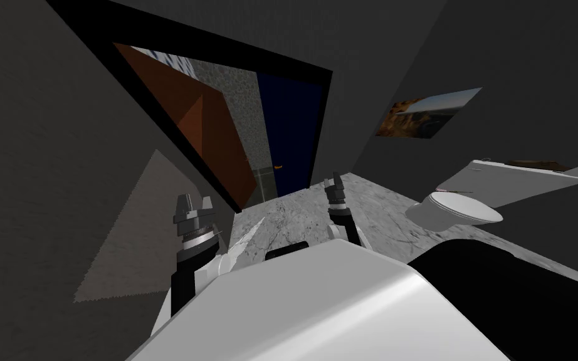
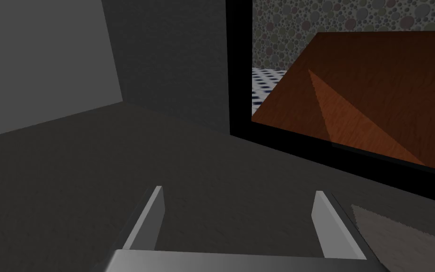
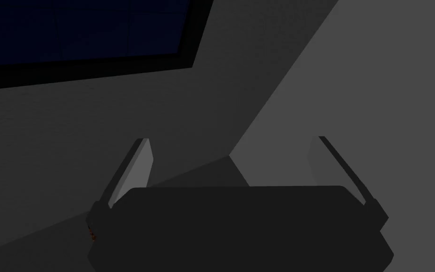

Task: Push the door open

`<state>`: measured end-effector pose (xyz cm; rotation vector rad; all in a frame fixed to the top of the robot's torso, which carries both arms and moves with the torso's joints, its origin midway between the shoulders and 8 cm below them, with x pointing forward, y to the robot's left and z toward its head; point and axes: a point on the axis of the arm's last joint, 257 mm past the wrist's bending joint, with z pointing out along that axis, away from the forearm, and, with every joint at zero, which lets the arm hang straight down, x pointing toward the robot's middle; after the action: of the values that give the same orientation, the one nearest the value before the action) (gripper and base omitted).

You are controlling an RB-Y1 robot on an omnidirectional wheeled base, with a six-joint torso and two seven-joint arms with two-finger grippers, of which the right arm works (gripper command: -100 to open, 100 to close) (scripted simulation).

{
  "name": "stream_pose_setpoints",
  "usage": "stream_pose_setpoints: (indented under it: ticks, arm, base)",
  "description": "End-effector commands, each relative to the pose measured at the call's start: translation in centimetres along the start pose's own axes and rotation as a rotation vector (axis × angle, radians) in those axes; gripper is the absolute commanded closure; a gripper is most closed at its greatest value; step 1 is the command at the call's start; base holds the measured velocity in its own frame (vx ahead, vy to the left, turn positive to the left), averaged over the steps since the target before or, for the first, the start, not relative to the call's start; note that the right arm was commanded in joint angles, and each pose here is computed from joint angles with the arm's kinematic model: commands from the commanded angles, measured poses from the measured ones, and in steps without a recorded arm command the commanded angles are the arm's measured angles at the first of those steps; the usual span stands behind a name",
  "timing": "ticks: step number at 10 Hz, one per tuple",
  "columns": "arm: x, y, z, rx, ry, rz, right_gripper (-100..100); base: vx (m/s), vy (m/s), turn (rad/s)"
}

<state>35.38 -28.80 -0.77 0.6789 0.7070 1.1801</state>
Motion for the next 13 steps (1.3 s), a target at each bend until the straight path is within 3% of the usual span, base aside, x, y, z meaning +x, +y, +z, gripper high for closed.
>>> stream_pose_setpoints:
  ticks: [1,6,13]
  arm:
    - [0.7,-0.6,-0.07,0.006,0.014,0.015,-100]
    - [2.6,-2.1,-0.34,0.024,0.051,0.057,-100]
    - [8.0,-6.0,-1.6,0.079,0.152,0.164,-100]
  base:
    - [0.014,0.002,-0.061]
    - [0.173,0.012,-0.055]
    - [0.172,0.024,-0.101]
